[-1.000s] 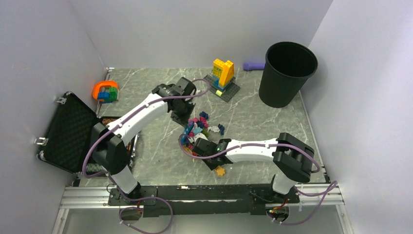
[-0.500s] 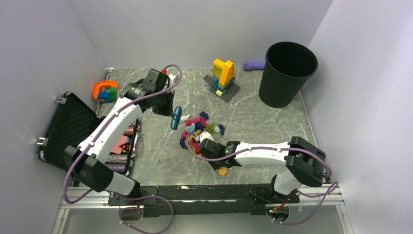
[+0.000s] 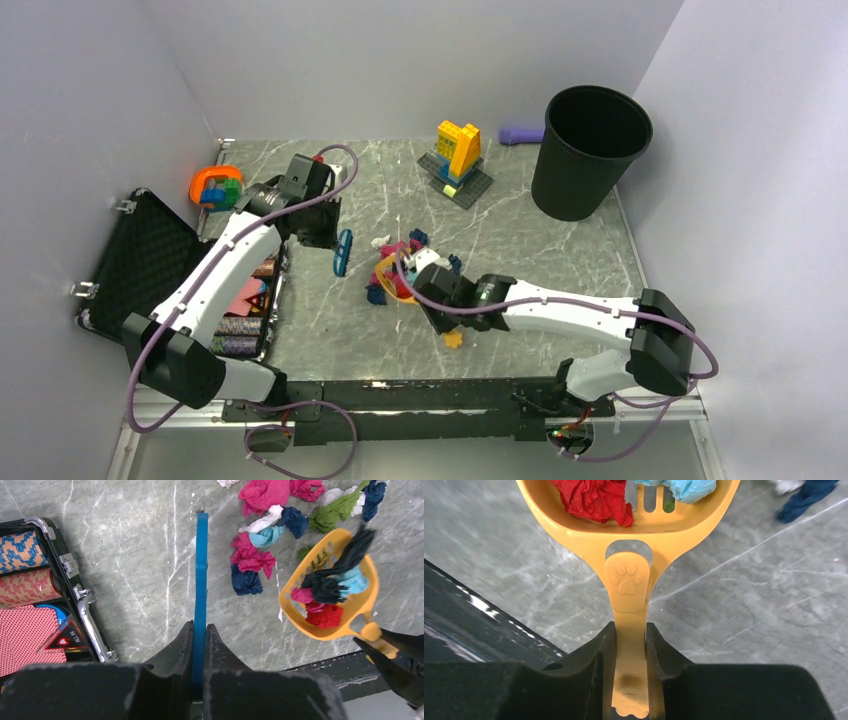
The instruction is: Sweep away the paper scraps from the table
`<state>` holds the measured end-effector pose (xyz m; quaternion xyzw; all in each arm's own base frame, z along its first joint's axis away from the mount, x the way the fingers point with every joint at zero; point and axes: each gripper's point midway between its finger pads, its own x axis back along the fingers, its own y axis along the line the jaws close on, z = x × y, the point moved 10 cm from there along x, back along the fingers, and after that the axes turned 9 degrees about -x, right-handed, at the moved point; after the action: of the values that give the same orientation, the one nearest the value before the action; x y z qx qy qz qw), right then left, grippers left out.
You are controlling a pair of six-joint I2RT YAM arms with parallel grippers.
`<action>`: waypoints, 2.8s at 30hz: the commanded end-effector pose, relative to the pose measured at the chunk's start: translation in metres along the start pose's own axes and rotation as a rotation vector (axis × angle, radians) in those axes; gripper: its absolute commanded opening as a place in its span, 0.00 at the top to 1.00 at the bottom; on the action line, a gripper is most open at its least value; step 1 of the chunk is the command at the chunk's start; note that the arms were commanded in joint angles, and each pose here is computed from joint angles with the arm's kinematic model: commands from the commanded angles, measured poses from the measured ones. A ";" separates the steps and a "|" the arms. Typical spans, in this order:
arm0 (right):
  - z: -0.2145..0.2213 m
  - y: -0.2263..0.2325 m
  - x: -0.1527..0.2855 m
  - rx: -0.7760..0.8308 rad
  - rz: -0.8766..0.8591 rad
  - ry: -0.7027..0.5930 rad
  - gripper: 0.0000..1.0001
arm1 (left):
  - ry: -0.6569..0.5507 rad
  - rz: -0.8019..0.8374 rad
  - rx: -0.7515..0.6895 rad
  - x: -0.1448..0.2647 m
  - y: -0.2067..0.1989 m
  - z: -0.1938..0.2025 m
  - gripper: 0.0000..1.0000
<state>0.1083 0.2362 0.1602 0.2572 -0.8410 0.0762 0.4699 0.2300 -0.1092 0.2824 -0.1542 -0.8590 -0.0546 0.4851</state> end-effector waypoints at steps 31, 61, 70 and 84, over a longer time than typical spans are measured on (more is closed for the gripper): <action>-0.214 -0.324 0.194 -1.033 -0.166 -0.624 1.00 | -0.013 0.028 -0.017 -0.035 0.002 0.024 1.00; -0.154 -0.364 0.151 -1.445 -0.994 -0.838 1.00 | -0.023 0.147 -0.034 -0.046 -0.006 0.027 1.00; -0.164 -0.365 0.154 -1.358 -0.833 -0.824 1.00 | -0.036 0.167 -0.043 -0.045 -0.008 0.024 1.00; -0.256 -0.237 0.149 -0.758 -0.372 -0.469 1.00 | -0.041 0.021 -0.060 -0.041 0.001 -0.005 1.00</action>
<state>0.3744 0.0114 0.4079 0.2417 -0.7737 -0.5344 0.2396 0.2332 -0.1168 0.2281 -0.2028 -0.8465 -0.0475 0.4899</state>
